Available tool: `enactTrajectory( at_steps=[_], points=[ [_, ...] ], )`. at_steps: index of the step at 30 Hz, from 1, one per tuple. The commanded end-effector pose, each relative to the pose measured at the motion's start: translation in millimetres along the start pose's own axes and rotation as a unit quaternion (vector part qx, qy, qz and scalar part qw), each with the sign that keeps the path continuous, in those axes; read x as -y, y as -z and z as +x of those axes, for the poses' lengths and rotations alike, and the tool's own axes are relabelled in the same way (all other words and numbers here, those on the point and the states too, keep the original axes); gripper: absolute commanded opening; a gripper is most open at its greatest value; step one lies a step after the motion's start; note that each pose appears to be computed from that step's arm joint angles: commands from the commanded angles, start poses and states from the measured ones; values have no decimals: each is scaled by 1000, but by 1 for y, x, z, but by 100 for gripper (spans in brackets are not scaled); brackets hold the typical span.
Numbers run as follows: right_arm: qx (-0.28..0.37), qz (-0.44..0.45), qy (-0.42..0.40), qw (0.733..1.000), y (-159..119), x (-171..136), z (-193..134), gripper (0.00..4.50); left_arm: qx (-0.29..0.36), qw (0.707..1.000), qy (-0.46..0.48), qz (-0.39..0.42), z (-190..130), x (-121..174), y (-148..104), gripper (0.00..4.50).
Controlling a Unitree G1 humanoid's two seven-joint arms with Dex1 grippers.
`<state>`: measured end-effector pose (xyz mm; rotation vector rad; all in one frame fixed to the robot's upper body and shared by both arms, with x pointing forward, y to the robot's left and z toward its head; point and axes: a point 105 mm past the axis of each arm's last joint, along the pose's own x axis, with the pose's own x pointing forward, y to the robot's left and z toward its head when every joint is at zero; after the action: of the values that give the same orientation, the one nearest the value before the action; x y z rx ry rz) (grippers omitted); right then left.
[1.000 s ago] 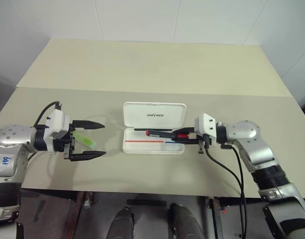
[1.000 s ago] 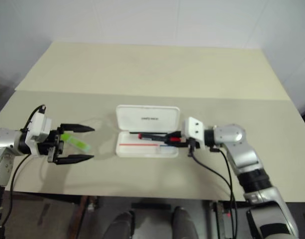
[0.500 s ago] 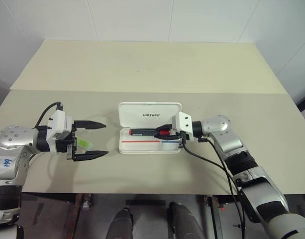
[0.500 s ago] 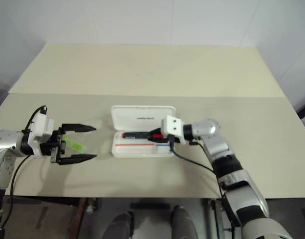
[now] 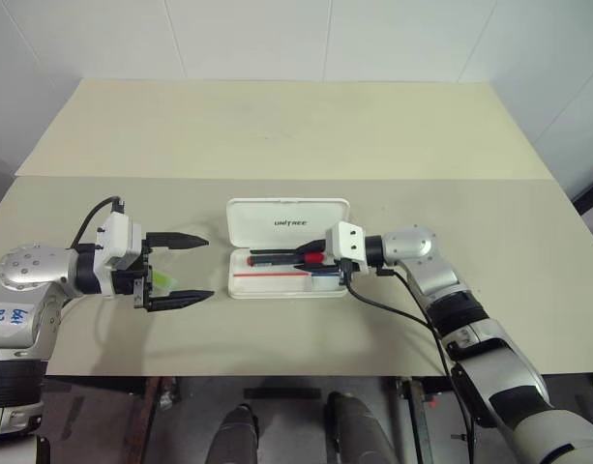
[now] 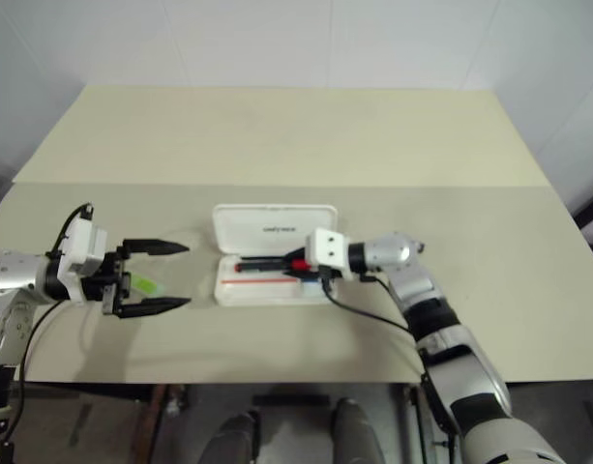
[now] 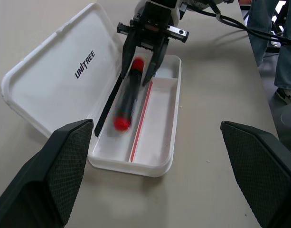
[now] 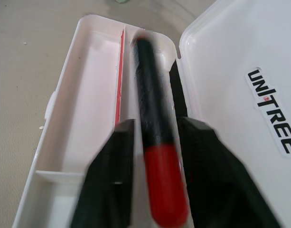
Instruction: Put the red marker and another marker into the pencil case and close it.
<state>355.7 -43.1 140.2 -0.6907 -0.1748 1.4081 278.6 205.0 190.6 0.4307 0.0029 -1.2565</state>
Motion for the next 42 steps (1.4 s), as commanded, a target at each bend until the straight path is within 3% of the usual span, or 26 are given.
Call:
enactTrajectory(
  at_steps=[1,4,7,9,20,26,27,30,35,38,42],
  points=[
    [22,-29,21,999,-16,12,-1,306,12,1000,5,22,3,-1,-11,450],
    [35,-34,25,998,-23,14,-1,414,14,1000,5,24,3,-2,-11,450],
    [57,-21,23,998,-34,15,-2,414,15,1000,5,24,4,-2,-11,450],
    [79,-3,26,997,-43,16,-4,444,15,1000,5,24,4,-1,-11,450],
    [172,71,44,982,-95,1,-28,447,31,999,-42,-6,0,5,-10,450],
    [168,118,42,978,-95,-14,-48,447,78,978,-185,-60,-10,6,-12,450],
    [163,126,50,977,-91,-14,-55,447,89,965,-235,-70,-13,3,-11,450],
    [144,146,86,975,-79,-8,-78,447,111,887,-435,-105,-31,-9,-4,450],
    [122,160,125,972,-69,-3,-108,447,89,852,-496,-138,-25,7,8,450],
    [112,143,119,976,-77,-5,-129,447,70,795,-571,-192,-28,12,27,450],
    [107,129,92,982,-89,-12,-135,447,51,764,-605,-216,-24,9,36,450]
  ],
)
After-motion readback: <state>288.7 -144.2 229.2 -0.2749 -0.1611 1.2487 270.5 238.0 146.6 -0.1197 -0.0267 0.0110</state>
